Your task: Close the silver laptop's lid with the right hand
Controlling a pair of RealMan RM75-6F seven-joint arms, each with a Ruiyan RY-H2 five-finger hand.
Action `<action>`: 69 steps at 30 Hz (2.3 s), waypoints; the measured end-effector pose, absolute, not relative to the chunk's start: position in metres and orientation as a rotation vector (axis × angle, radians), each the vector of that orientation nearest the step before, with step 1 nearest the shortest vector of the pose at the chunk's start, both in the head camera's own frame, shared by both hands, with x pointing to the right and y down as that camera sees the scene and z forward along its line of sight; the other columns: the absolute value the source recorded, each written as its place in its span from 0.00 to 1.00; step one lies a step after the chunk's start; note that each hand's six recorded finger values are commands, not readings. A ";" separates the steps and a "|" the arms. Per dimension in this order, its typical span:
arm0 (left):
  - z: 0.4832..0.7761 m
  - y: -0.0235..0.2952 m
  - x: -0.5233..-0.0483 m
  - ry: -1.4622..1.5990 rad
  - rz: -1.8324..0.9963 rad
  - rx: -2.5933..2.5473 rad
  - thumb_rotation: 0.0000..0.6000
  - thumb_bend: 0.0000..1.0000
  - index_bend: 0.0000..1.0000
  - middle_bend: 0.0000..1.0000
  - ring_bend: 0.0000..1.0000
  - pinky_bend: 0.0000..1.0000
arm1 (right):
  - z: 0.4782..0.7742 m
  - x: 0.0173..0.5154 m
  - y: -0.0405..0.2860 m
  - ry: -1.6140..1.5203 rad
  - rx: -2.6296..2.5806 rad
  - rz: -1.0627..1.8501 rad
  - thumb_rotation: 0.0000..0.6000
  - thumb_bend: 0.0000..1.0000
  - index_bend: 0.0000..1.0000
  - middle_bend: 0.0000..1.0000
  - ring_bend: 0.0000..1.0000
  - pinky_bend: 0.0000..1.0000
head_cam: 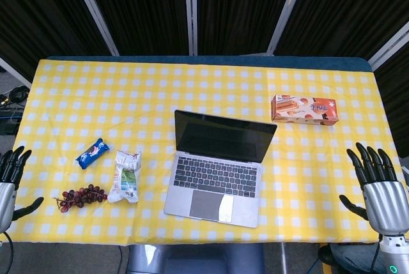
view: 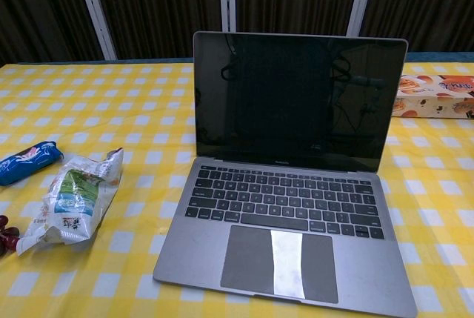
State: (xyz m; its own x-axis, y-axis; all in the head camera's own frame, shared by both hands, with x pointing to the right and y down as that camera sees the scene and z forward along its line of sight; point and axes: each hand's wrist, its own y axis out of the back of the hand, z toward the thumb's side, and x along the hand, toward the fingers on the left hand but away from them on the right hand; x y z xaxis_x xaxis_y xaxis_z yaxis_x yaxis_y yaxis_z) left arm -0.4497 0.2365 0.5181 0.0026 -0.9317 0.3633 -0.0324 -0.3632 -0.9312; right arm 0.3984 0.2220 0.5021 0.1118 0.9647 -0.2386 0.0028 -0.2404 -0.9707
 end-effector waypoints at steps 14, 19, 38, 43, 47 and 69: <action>0.524 0.233 -0.451 1.040 -1.486 -1.516 1.00 0.00 0.00 0.00 0.00 0.00 | 0.525 0.392 0.199 -0.990 -1.537 1.288 1.00 0.30 0.00 0.00 0.00 0.00; 0.528 0.228 -0.455 1.048 -1.501 -1.505 1.00 0.00 0.00 0.00 0.00 0.00 | 0.539 0.378 0.165 -0.946 -1.617 1.270 1.00 0.74 0.03 0.00 0.00 0.00; 0.558 0.220 -0.466 0.999 -1.612 -1.503 1.00 0.00 0.00 0.00 0.00 0.00 | 0.577 0.274 0.039 -0.814 -2.082 1.332 1.00 1.00 0.07 0.15 0.07 0.06; 0.567 0.220 -0.469 0.978 -1.640 -1.507 1.00 0.00 0.00 0.00 0.00 0.00 | 0.589 0.259 0.033 -0.835 -2.214 1.373 1.00 1.00 0.07 0.20 0.11 0.14; 0.570 0.219 -0.468 0.975 -1.645 -1.510 1.00 0.00 0.00 0.00 0.00 0.00 | 0.595 0.250 0.031 -0.817 -2.268 1.386 1.00 1.00 0.11 0.24 0.16 0.19; 0.582 0.217 -0.468 0.942 -1.679 -1.516 1.00 0.00 0.00 0.00 0.00 0.00 | 0.597 0.228 0.047 -0.749 -2.447 1.377 1.00 1.00 0.25 0.37 0.32 0.30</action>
